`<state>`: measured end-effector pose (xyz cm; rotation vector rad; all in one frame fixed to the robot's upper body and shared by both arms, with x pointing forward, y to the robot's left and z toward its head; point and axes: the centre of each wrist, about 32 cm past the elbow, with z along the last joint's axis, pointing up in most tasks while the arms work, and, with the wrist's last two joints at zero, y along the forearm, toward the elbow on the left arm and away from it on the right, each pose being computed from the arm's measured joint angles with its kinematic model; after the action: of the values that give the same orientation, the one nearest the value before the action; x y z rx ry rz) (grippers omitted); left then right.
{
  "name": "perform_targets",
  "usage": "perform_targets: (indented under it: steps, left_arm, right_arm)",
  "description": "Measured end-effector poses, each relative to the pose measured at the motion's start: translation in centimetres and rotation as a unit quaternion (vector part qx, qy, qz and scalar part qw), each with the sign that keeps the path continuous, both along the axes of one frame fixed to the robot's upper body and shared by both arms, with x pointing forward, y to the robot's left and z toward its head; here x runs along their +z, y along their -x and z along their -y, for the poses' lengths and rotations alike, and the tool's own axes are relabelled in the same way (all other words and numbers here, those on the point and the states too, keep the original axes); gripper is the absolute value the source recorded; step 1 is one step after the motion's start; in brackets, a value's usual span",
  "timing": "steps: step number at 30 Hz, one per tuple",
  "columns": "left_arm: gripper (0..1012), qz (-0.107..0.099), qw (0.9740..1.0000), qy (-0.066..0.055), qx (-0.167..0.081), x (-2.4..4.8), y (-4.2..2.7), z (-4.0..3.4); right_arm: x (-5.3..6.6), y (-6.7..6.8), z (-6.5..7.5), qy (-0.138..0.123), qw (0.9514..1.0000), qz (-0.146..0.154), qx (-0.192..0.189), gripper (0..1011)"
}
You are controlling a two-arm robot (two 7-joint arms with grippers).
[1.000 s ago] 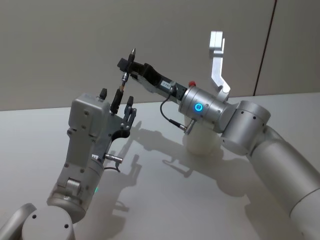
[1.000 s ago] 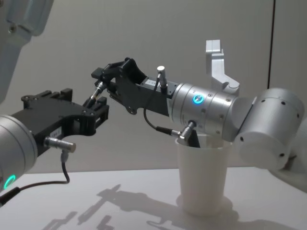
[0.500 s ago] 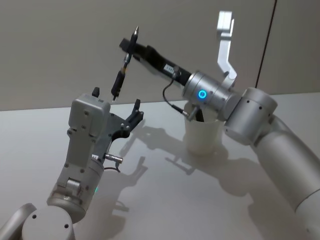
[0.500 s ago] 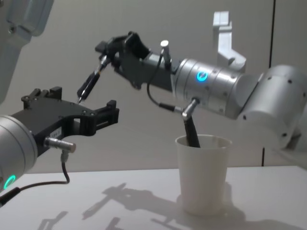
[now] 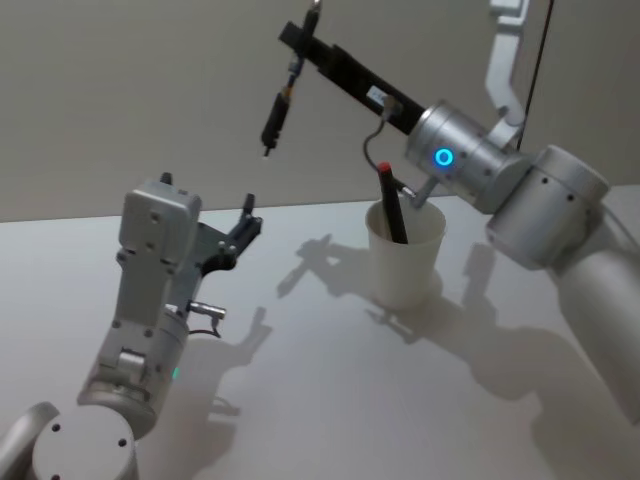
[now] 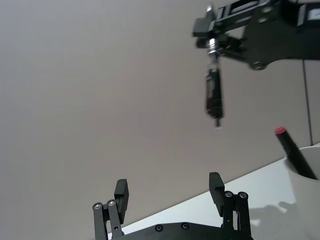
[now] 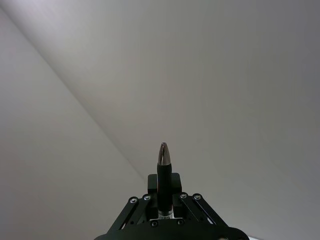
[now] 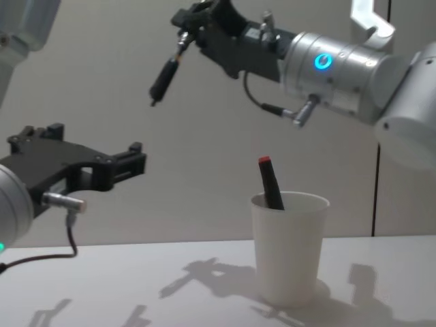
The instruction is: Place the pen into the pen holder.
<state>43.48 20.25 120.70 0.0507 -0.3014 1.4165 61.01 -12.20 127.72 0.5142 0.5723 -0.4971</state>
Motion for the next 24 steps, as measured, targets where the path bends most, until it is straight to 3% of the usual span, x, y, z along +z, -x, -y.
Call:
perform_targets:
  steps: [8, 16, 24]
  left_arm:
    - [1001, -0.003, 0.9989, -0.007, 0.046, 0.62, -0.44, -0.83]
    - [1001, -0.004, 0.9955, -0.015, 0.093, 1.47, -1.11, -1.88]
    - [1001, -0.005, 0.9929, -0.02, 0.117, 1.93, -1.45, -2.44]
  right_arm:
    - [0.3, 1.3, 2.1, 0.036, 0.9975, 0.03, -0.054, 143]
    - [-0.2, 3.0, 4.2, 0.086, 0.9886, 0.055, -0.111, 143]
    - [-1.3, 5.0, 6.2, 0.145, 0.9702, 0.082, -0.176, 143]
